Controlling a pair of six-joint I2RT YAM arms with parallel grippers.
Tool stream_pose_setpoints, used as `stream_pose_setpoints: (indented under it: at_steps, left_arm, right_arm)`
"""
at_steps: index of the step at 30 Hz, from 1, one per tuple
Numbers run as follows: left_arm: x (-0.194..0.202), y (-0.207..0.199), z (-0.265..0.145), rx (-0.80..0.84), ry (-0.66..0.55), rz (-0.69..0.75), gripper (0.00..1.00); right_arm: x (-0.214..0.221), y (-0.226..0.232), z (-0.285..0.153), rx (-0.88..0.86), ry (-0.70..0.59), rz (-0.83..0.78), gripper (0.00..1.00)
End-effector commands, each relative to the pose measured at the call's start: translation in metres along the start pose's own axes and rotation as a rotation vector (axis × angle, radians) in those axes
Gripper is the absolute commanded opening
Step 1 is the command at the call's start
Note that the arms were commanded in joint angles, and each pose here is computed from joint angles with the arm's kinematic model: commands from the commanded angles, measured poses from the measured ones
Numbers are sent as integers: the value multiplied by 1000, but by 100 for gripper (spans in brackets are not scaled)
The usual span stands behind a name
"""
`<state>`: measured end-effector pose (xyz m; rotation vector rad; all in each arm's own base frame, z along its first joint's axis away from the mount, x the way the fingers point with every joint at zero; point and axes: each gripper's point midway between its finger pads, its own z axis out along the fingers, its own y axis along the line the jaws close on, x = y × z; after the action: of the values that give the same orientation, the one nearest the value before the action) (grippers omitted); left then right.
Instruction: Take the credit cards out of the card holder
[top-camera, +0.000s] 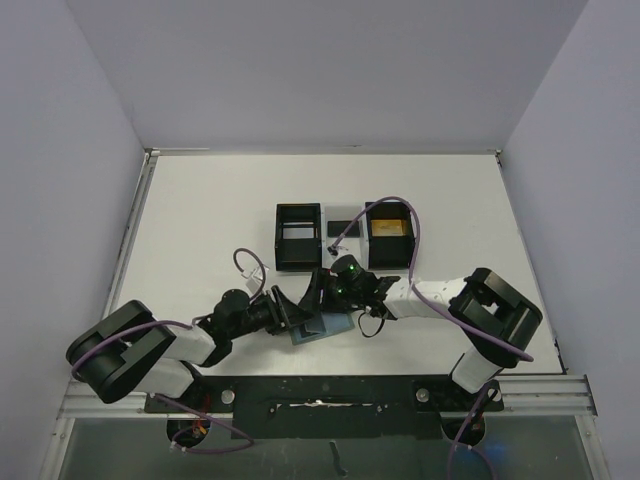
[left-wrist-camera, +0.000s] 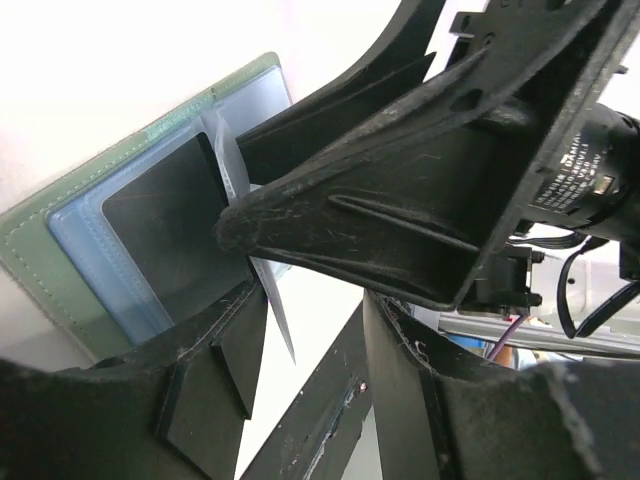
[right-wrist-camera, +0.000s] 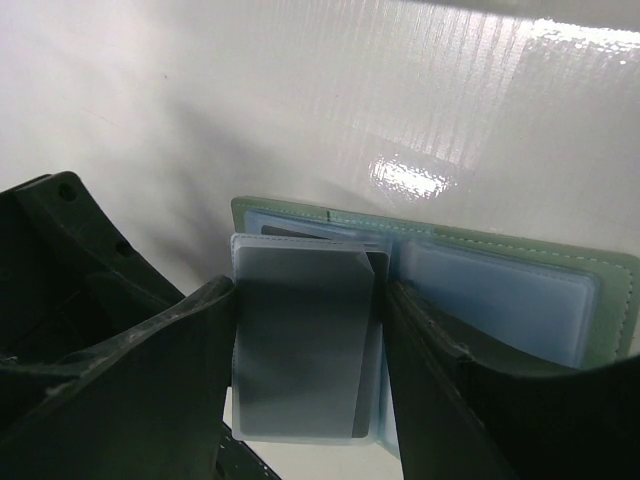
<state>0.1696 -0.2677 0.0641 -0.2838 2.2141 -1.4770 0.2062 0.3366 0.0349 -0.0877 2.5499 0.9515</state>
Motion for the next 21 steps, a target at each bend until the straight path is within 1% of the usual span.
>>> stream_pose_setpoints:
  at_steps: [1, 4, 6, 9, 11, 13, 16, 21]
  left_arm:
    - [-3, -28, 8, 118, 19, 49, 43]
    - [-1, -20, 10, 102, 27, 47, 43]
    - [1, -24, 11, 125, 46, 56, 43]
    - [3, -34, 12, 179, 67, 64, 43]
    - [4, -40, 14, 203, 79, 62, 43]
    - [3, -38, 18, 194, 84, 59, 43]
    - [4, -34, 22, 181, 92, 49, 43]
    - [4, -32, 26, 164, 100, 34, 43]
  right_arm:
    - [-3, 10, -5, -30, 0, -6, 54]
    - [-5, 10, -8, -26, 3, -40, 55]
    - [-6, 13, -13, -43, 12, -80, 58]
    - [-11, 20, -20, -65, 18, -129, 65]
    - [-16, 22, -28, -58, 8, -154, 72]
    - [-26, 23, -37, -51, -22, -163, 79]
    - [-38, 24, -51, -47, -66, -159, 82]
    - [-60, -12, -76, 141, -187, -103, 85]
